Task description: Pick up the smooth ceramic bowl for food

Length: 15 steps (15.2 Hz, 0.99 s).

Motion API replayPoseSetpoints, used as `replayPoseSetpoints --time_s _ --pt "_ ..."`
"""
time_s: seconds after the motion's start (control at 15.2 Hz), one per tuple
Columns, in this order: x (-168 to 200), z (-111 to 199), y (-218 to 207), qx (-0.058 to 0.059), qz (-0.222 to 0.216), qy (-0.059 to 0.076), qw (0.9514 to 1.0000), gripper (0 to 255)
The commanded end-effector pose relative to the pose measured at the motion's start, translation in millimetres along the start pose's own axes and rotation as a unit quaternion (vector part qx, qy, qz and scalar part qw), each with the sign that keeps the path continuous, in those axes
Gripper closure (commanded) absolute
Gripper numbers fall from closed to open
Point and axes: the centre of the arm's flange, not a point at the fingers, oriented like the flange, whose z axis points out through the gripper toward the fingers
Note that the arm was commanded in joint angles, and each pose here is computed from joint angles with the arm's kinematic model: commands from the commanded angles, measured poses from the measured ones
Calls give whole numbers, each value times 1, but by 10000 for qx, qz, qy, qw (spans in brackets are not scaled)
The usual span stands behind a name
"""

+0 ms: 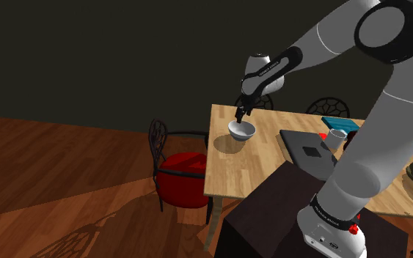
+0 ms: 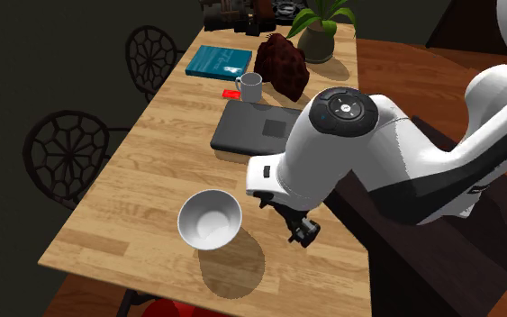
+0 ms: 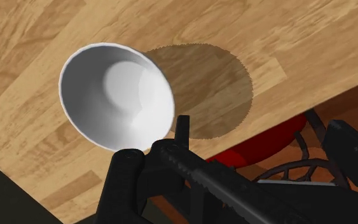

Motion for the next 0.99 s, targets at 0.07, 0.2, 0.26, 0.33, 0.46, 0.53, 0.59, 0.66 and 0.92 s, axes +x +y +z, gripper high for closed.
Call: replayPoseSetpoints --time_s 0.07,0.2,0.26,0.33,0.46,0.53,0.59,0.66,0.92 --pt "12 34 15 -50 17 -13 10000 0" --pt "22 56 25 -81 30 -22 10000 0" --pt "27 67 30 -96 36 -26 9999 0" --pt "32 78 35 -111 42 -30 9999 0" --pt "42 100 45 -142 55 -39 9999 0" --pt "47 111 50 -157 61 -43 9998 0" --pt "52 122 55 -173 67 -48 9998 0" --pt "57 133 60 -188 73 -52 9998 0" --pt "64 159 67 -211 82 -58 9997 0"
